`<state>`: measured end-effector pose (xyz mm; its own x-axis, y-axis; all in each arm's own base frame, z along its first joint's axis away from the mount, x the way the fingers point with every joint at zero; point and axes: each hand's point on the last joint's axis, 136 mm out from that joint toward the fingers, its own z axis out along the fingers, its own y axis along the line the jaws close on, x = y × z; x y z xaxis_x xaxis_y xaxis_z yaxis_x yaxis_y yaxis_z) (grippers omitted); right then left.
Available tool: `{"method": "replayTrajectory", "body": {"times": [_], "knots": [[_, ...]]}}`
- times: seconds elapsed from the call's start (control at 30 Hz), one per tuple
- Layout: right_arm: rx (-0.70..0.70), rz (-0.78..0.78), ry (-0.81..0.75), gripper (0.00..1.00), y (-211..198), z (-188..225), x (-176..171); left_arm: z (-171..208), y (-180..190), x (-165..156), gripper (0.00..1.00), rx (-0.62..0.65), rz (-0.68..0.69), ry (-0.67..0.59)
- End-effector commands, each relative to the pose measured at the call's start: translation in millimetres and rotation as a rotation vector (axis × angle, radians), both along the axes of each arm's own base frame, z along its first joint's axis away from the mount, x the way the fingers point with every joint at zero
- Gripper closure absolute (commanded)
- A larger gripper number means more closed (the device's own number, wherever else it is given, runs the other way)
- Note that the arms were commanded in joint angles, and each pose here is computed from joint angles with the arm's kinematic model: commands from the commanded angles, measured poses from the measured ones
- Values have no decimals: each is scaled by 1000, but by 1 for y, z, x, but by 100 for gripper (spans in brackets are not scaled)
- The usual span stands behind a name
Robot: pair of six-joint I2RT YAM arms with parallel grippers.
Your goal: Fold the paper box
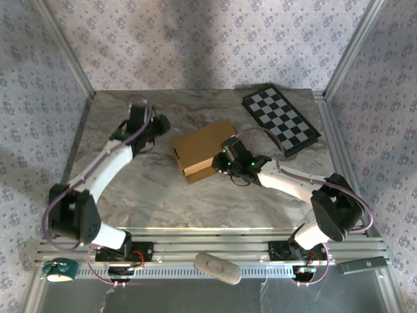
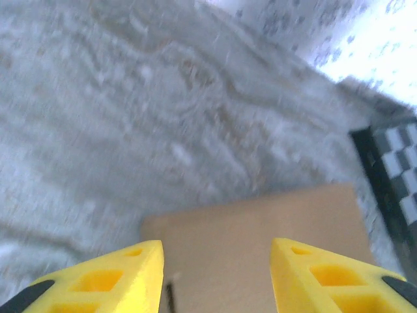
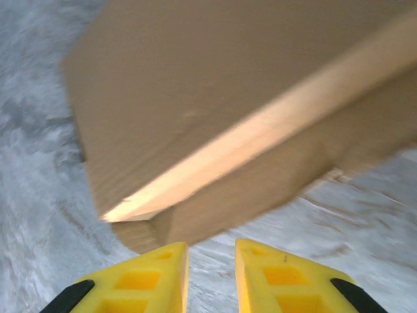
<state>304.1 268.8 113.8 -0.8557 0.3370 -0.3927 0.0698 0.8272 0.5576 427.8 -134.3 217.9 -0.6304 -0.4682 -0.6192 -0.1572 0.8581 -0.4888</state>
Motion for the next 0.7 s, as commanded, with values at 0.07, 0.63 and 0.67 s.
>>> {"method": "replayTrajectory", "body": {"times": [0.07,0.63,0.67], "knots": [[74,-166,233,70,-31,-15,-17,-64,-17,38,50,34,-136,249],[165,-366,285,51,-147,-23,26,-131,-74,53,51,242,-365,420],[167,-369,289,51,-152,-25,31,-134,-74,47,51,243,-367,431]]}}
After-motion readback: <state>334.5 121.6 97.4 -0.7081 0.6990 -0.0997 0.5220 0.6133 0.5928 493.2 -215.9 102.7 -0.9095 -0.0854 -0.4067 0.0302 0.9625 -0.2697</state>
